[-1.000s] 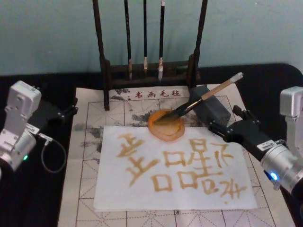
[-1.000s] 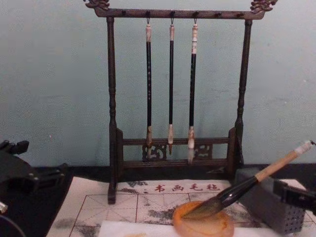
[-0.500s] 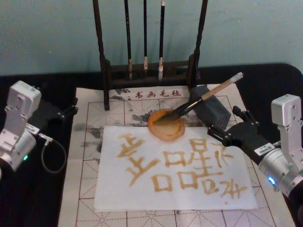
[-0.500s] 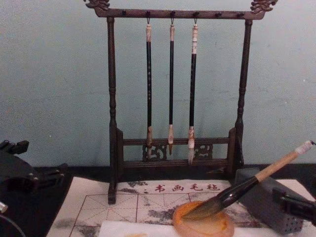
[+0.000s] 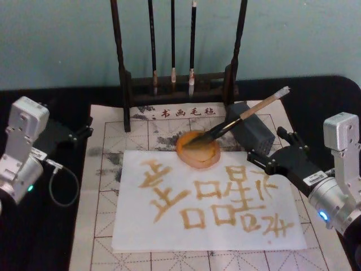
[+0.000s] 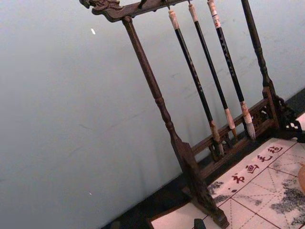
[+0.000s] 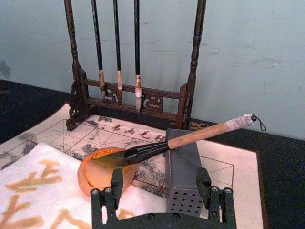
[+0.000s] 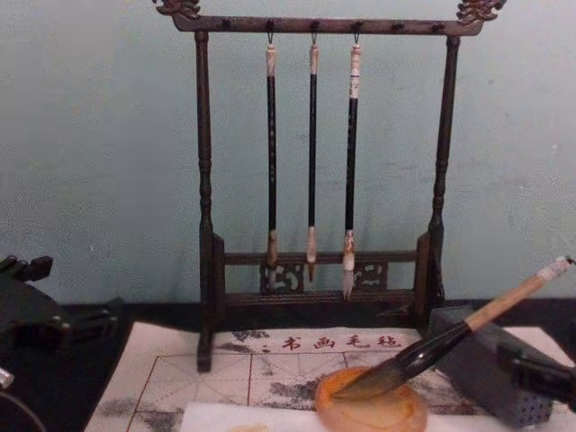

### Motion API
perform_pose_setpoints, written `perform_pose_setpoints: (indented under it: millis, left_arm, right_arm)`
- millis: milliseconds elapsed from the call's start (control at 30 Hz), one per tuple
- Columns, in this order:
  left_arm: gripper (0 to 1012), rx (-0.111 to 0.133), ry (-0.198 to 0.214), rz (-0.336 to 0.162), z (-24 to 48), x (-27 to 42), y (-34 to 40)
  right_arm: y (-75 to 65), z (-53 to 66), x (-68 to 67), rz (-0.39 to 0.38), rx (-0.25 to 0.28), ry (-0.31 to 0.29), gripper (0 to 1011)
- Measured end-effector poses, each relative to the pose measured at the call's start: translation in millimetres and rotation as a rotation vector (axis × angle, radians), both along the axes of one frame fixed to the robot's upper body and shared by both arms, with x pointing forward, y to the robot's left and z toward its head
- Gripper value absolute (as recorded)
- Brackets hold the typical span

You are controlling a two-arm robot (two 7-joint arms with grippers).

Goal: Pick up the brush from the inkstone, write on the paper, then place the brush back to its original position.

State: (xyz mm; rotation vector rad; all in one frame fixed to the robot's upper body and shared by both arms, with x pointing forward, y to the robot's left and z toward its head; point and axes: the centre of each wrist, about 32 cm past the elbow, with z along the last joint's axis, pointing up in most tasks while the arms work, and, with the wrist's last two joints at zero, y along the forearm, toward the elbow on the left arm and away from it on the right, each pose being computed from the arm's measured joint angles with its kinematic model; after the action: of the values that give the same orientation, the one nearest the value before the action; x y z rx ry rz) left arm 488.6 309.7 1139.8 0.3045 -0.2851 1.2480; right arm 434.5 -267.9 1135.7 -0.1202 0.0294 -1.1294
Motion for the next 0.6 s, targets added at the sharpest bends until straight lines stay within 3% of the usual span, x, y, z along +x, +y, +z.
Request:
perform_pose_setpoints:
  millis: [600]
  left_arm:
    - [1001, 0.0, 0.0, 0.0, 0.0, 0.0, 0.0]
  right_arm:
    - [-0.2, 0.3, 0.0, 0.001, 0.001, 0.002, 1000]
